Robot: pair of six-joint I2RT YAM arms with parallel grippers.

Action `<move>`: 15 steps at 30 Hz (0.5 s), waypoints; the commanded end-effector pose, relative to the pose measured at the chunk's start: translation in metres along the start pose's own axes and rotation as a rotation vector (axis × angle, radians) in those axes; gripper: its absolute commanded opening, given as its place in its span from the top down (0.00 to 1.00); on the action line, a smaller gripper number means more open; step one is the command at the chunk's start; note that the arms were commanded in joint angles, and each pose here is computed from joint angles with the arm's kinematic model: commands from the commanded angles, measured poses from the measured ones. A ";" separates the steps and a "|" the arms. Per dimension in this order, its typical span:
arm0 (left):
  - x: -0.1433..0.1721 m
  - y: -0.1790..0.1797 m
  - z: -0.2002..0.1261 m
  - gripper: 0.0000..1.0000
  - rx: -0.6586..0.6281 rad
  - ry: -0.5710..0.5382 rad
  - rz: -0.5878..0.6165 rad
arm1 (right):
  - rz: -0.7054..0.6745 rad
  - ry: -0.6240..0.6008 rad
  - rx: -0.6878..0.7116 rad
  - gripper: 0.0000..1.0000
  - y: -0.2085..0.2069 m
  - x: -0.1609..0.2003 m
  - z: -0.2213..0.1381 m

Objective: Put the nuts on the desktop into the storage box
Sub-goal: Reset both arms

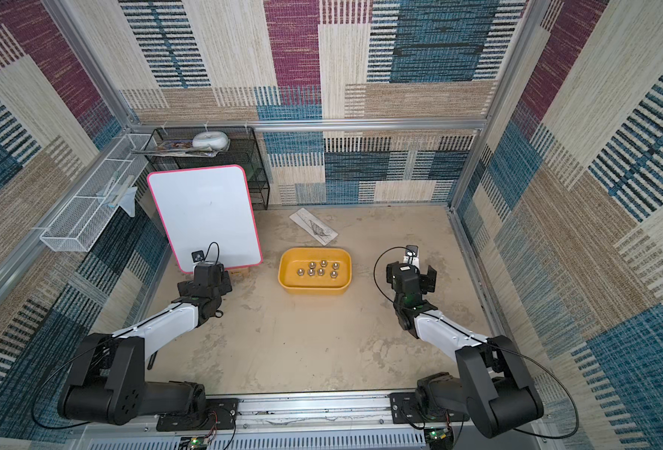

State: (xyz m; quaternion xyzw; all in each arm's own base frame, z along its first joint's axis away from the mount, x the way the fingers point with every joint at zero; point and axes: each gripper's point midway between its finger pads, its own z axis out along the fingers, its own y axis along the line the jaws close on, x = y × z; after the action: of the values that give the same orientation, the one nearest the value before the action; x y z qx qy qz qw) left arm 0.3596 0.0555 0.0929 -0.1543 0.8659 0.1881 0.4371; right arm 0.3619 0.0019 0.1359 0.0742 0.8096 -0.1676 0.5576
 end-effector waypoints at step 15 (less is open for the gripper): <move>-0.018 -0.041 0.012 0.01 0.317 -0.251 0.002 | 0.052 -0.246 -0.160 0.01 -0.007 -0.008 0.016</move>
State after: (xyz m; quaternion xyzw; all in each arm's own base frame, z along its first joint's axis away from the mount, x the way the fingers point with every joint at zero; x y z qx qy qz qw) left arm 0.3840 0.0384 0.0739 -0.0801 0.8466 0.1003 0.5165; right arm 0.3687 -0.0186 0.1186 0.0434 0.7735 -0.1207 0.6207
